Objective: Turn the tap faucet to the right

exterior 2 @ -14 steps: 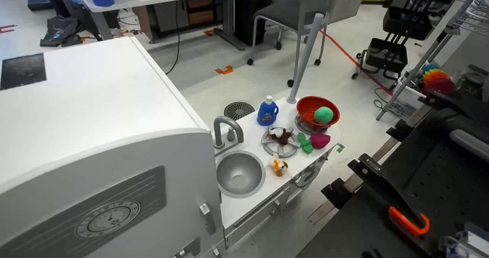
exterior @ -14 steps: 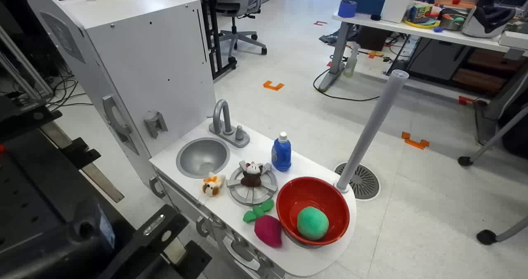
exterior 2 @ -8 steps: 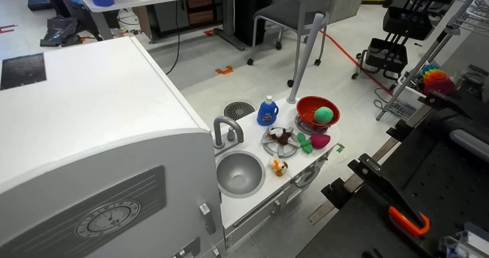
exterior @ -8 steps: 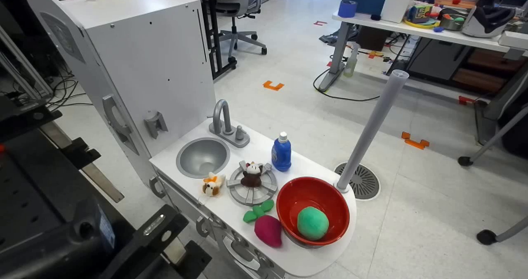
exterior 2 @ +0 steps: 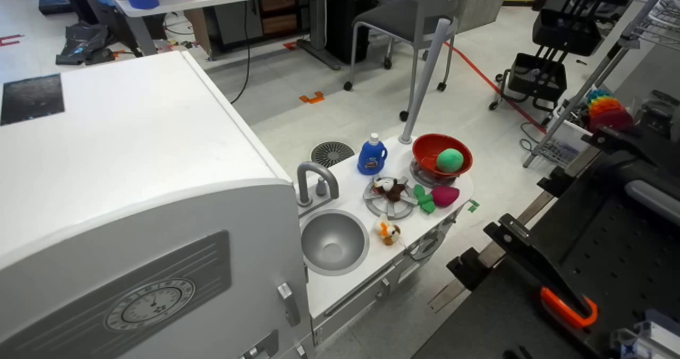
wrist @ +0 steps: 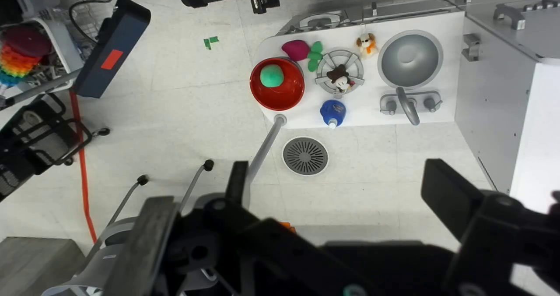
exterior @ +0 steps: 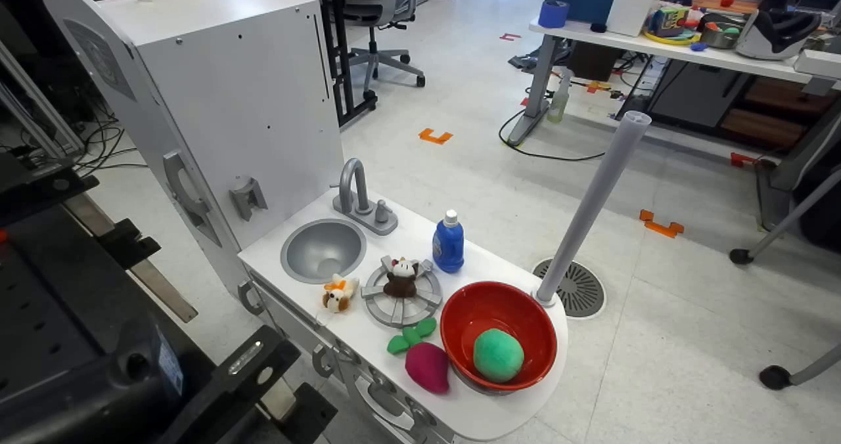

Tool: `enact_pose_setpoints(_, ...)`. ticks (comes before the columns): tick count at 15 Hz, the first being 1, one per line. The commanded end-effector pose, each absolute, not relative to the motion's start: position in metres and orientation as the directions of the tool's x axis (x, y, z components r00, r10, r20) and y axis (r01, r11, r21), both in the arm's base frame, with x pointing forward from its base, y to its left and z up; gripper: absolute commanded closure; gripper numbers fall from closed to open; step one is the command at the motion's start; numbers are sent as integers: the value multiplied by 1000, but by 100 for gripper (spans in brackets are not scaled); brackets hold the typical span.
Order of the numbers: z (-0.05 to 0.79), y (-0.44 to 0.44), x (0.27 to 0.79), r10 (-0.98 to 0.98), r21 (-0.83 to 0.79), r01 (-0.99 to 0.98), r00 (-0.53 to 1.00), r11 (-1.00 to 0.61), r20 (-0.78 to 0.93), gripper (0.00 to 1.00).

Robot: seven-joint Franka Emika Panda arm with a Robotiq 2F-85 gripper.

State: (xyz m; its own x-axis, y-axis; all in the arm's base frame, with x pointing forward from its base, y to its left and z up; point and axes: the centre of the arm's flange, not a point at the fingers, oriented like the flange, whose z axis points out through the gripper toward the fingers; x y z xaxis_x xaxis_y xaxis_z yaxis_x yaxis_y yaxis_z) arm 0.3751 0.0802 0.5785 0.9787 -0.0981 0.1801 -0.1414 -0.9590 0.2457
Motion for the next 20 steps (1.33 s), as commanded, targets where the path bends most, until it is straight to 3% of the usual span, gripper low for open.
enact_pose_setpoints(1, 579, 80, 375, -98, 246, -141, 979, -959, 180, 0)
enact_pose_setpoints(9, 578, 84, 380, -98, 247, -140, 980, -959, 172, 0)
enact_pose_setpoints(15, 556, 99, 464, -77, 253, -97, 993, -963, 89, 0)
enact_pose_setpoints(20, 475, 100, 554, -64, 283, -55, 998, -958, -20, 0)
